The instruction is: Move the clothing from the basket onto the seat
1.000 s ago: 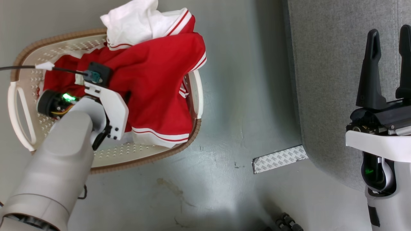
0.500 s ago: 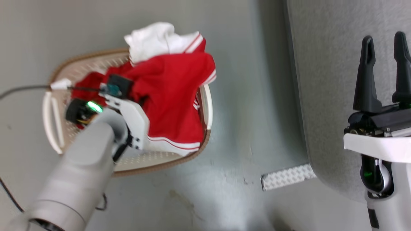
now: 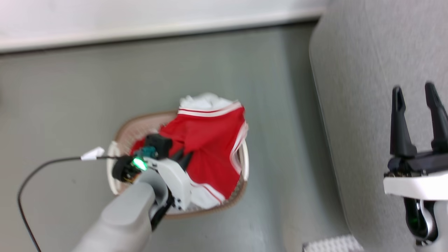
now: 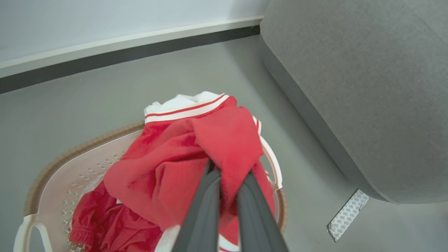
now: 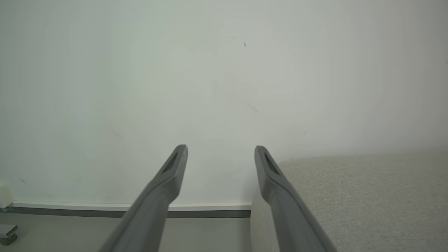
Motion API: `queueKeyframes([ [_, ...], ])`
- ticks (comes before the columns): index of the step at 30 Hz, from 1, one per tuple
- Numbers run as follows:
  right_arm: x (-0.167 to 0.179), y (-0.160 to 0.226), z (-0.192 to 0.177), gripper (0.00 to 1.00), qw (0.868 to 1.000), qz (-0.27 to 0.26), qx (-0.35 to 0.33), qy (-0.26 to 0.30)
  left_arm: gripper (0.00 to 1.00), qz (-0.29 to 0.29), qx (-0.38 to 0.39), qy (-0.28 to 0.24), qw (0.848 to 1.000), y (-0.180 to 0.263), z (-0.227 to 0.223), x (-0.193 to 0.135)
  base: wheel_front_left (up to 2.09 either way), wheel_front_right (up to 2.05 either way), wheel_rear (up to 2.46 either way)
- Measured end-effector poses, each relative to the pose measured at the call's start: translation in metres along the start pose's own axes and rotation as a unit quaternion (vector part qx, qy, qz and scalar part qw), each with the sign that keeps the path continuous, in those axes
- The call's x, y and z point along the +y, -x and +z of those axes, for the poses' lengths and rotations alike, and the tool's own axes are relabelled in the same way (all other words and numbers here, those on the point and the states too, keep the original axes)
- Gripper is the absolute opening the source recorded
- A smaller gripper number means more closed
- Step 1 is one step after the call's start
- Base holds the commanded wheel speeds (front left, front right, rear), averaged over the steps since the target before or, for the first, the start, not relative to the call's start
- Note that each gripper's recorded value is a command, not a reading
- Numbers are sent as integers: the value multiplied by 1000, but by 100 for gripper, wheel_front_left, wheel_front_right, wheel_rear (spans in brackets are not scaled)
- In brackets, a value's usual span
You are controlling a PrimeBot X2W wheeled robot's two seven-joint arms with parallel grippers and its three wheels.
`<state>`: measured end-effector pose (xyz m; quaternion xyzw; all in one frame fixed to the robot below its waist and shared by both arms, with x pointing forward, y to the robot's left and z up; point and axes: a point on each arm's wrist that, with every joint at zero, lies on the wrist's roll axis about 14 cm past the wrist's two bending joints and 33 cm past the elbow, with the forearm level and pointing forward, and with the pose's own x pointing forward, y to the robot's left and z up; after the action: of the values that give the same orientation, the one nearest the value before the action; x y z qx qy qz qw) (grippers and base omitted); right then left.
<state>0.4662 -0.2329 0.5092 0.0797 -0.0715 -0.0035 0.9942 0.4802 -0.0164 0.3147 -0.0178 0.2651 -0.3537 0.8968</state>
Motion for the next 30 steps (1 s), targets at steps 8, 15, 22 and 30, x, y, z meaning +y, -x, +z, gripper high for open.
queueKeyframes([
  [8,11,29,33,100,1000,18,-21,-2,0,9,-109,-8,994,57,76,-21,0,0,0],
  [15,36,50,58,100,997,55,-46,-12,0,31,-213,-39,976,114,143,-33,0,0,0],
  [22,62,69,72,100,994,86,-62,-34,0,52,-311,-97,944,170,210,-46,0,0,0],
  [30,84,79,69,100,991,112,-56,-53,0,54,-368,-130,919,200,252,-59,0,0,0],
])
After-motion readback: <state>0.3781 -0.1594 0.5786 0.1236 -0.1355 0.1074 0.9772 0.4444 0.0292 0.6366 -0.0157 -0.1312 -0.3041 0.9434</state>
